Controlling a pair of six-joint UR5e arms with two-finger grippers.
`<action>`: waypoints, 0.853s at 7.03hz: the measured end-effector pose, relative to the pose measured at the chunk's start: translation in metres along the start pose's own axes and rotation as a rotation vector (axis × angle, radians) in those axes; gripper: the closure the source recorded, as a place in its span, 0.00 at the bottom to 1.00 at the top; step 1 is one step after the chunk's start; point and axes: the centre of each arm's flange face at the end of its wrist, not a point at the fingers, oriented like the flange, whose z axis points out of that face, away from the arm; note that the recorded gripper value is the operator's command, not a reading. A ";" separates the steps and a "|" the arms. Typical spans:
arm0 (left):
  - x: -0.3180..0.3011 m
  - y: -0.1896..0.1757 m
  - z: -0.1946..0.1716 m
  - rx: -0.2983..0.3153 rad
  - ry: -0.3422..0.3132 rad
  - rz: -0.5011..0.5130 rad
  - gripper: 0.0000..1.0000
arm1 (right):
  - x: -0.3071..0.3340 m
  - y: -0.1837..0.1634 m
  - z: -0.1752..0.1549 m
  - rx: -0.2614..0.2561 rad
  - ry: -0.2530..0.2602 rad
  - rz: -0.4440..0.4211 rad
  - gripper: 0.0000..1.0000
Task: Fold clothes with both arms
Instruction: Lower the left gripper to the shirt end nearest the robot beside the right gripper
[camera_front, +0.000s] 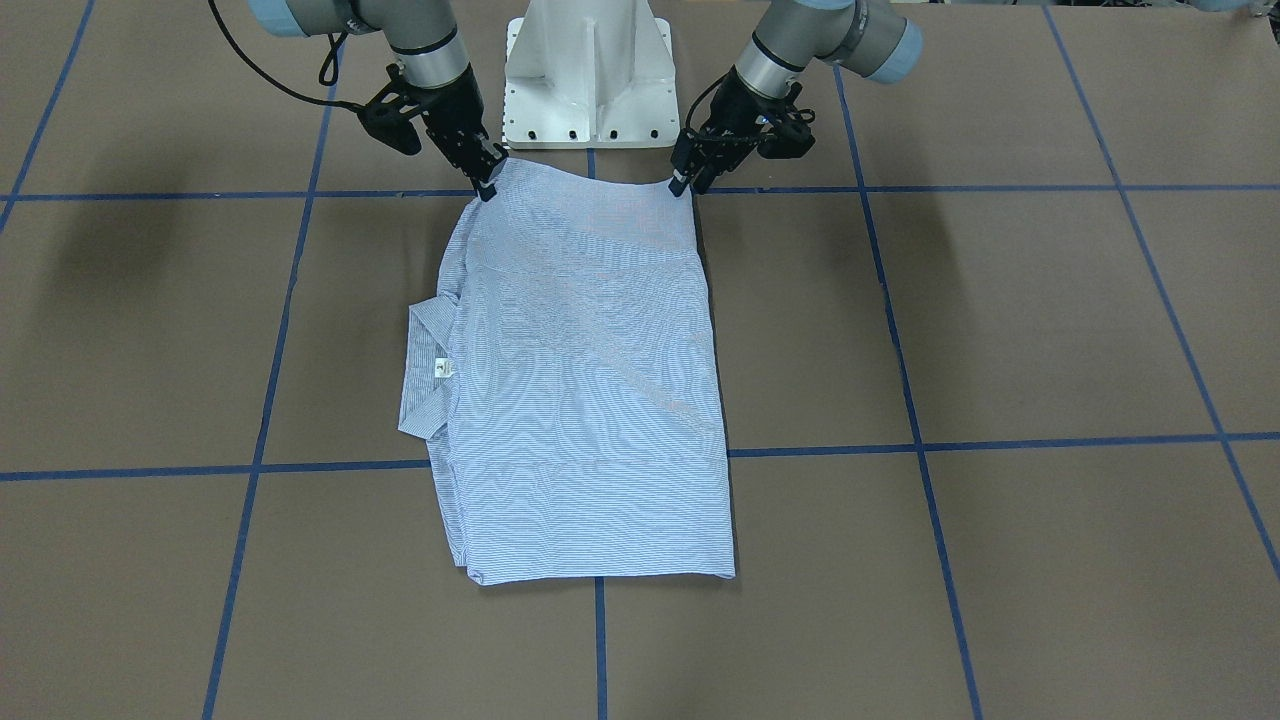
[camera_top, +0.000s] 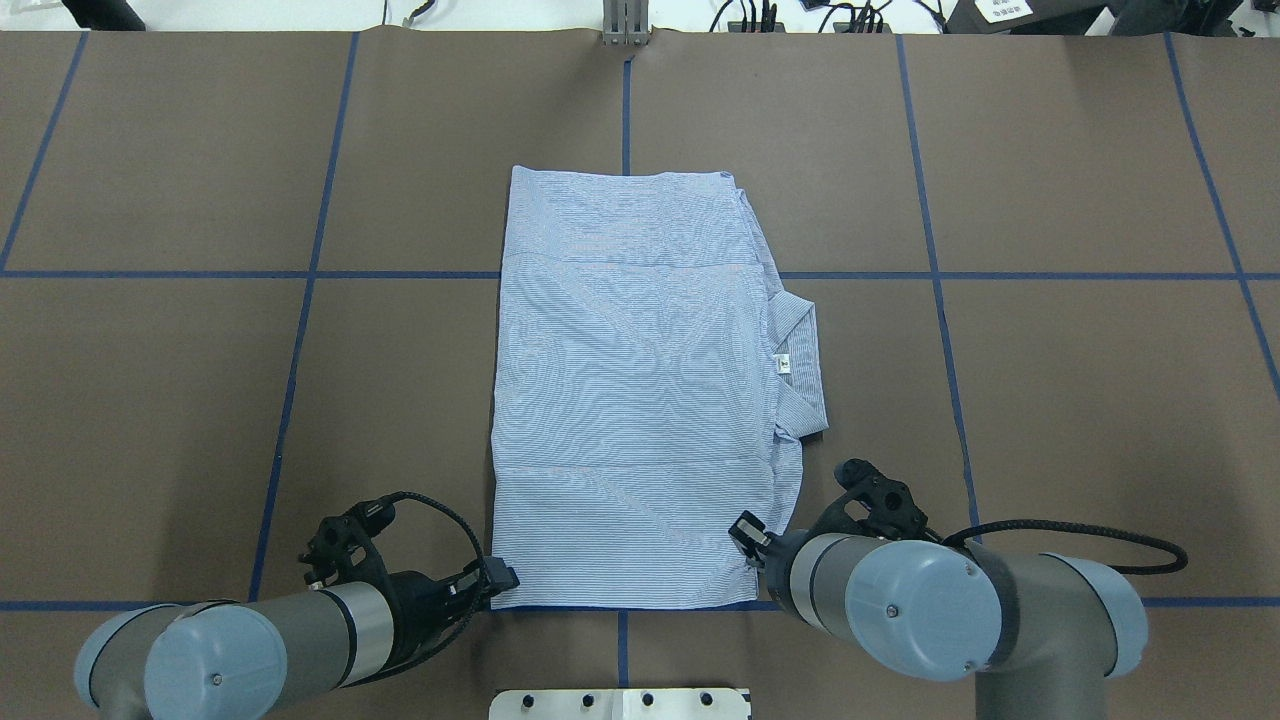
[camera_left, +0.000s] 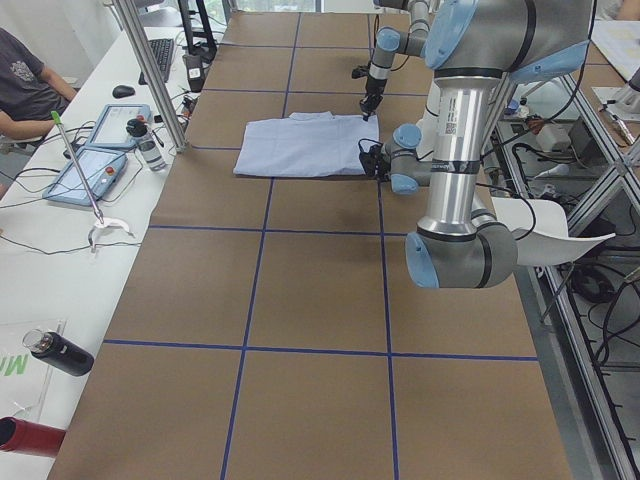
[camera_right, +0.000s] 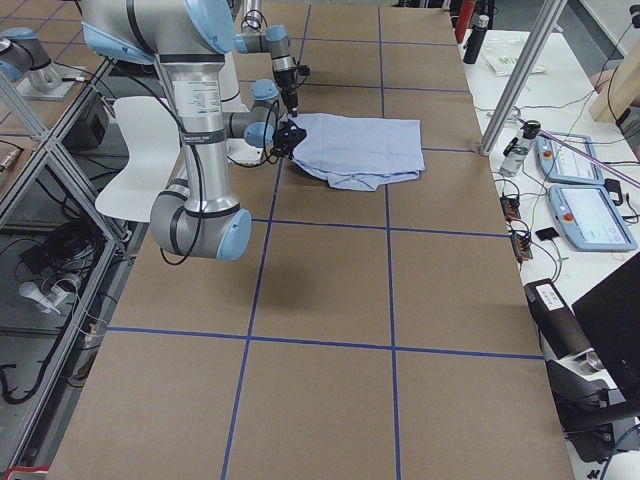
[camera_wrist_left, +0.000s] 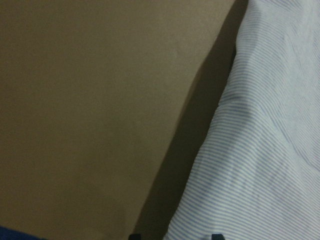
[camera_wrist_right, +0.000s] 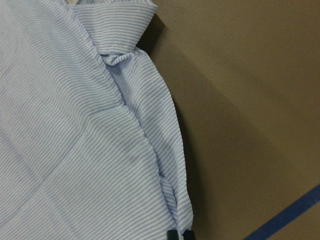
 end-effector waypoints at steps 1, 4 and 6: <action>0.000 0.003 0.001 -0.004 -0.001 0.001 0.97 | 0.000 0.000 0.000 0.000 0.001 0.000 1.00; 0.000 0.003 0.001 -0.006 -0.001 0.001 1.00 | 0.001 0.000 0.001 0.001 0.002 0.000 1.00; 0.005 0.002 -0.009 -0.010 0.016 -0.004 1.00 | 0.001 -0.001 0.000 0.003 0.001 0.001 1.00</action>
